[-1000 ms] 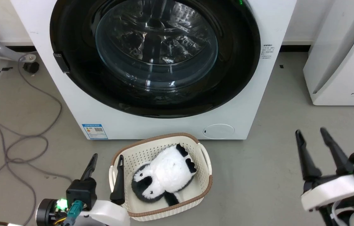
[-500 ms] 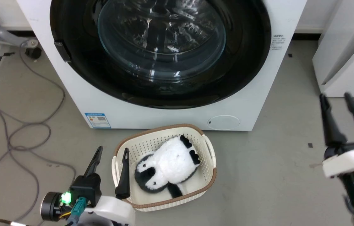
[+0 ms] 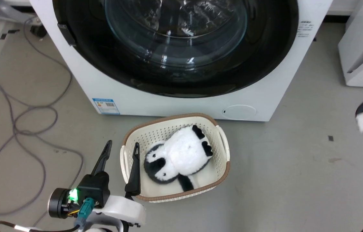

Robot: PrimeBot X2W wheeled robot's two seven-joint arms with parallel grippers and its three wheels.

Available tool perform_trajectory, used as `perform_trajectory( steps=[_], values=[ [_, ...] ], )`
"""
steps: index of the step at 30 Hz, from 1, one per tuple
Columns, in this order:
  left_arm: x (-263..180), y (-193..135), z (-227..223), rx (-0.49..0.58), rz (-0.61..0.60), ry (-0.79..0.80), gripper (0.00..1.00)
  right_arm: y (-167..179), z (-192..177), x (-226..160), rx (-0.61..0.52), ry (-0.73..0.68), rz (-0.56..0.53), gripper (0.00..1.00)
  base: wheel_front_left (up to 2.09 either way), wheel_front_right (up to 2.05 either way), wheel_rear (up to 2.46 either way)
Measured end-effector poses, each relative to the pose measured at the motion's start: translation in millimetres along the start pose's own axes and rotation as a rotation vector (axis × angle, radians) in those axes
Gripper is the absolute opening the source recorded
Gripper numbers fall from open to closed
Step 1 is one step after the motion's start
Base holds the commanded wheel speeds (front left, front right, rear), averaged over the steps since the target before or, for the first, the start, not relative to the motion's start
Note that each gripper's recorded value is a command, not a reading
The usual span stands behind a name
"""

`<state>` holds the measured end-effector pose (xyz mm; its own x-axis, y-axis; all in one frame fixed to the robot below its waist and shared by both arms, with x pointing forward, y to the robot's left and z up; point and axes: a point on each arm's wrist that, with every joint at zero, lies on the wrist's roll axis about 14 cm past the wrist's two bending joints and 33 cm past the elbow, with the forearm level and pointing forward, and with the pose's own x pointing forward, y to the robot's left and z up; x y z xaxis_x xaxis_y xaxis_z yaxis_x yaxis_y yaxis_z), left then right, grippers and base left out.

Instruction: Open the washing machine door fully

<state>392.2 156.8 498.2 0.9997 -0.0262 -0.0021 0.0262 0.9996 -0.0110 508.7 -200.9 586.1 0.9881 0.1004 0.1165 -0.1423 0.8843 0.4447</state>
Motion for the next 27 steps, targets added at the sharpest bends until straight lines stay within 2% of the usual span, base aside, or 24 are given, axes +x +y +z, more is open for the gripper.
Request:
perform_trajectory(
  steps=[5,10,27],
  values=[
    [4.2,3.4,-2.2,-0.013,0.021,-0.005,1.0,-9.3,-13.9,36.3,0.106,0.086,-0.03,0.0,0.0,0.0,0.0],
    [8.6,5.7,-4.1,-0.016,0.032,-0.006,1.0,-19.8,-22.0,61.2,0.165,0.15,-0.059,0.0,0.0,0.0,0.0],
    [17.3,15.9,-13.2,-0.022,0.081,-0.005,1.0,4.6,-58.5,126.0,0.383,0.399,-0.001,0.0,0.0,0.0,0.0]
  ],
)
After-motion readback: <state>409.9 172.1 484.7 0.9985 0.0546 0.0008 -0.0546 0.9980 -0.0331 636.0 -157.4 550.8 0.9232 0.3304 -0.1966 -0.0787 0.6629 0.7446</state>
